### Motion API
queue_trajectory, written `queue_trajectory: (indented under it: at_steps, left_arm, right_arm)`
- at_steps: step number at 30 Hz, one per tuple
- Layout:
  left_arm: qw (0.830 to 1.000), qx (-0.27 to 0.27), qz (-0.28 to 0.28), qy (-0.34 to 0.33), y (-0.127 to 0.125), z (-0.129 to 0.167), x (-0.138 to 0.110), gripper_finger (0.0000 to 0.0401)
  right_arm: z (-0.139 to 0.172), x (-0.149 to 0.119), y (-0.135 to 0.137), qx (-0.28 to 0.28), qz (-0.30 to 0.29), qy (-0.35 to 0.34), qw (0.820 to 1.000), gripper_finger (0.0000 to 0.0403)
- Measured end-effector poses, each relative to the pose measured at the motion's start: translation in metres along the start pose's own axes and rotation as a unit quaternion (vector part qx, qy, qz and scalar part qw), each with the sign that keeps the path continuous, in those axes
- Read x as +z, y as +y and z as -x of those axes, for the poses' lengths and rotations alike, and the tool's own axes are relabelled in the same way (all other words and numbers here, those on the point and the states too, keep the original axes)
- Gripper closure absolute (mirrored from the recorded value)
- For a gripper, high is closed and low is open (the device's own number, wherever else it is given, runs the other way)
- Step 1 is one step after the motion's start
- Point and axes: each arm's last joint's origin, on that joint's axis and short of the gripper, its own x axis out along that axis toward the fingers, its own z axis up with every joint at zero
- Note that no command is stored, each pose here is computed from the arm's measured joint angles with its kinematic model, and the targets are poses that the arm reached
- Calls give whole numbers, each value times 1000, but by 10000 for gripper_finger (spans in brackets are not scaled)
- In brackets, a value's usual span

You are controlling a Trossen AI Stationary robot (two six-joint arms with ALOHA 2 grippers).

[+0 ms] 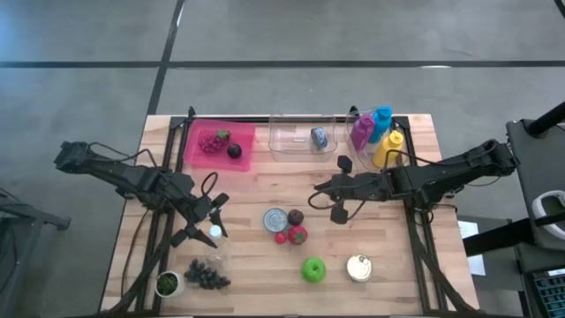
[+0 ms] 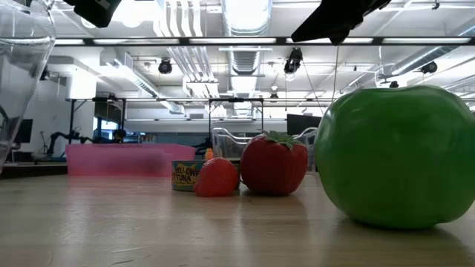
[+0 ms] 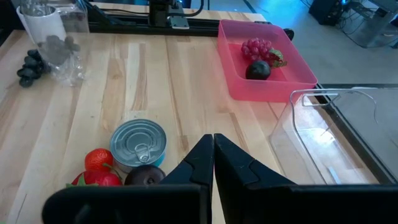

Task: Pick & Place Food Item
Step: Put the transparent water bottle into the right transparent bin

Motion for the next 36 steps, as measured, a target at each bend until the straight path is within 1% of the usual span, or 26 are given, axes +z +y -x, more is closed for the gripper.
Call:
queue_trajectory:
  at_steps: [3,9,13,18,25,30,34,36]
  left_arm:
    - [1000,0,0,0,0,0,0,219]
    - [1000,0,-2,0,0,0,0,244]
    - [1000,0,-3,-2,0,0,0,243]
    - [1000,20,-8,-11,1,0,2,242]
    - [999,24,-14,-25,1,0,4,244]
    - [997,50,-33,-40,2,1,7,244]
    - [995,74,-37,-46,3,2,9,244]
    - [994,90,-41,-55,2,4,14,244]
  right_arm:
    - [0,0,0,0,0,0,1000,394]
    - [0,0,0,0,0,0,1000,394]
    - [0,0,0,0,0,0,1000,394]
    - [0,0,0,0,0,0,1000,394]
    - [0,0,0,0,0,0,1000,394]
    - [0,0,0,0,0,0,1000,394]
    - [0,0,0,0,0,0,1000,394]
    - [0,0,0,0,0,0,1000,394]
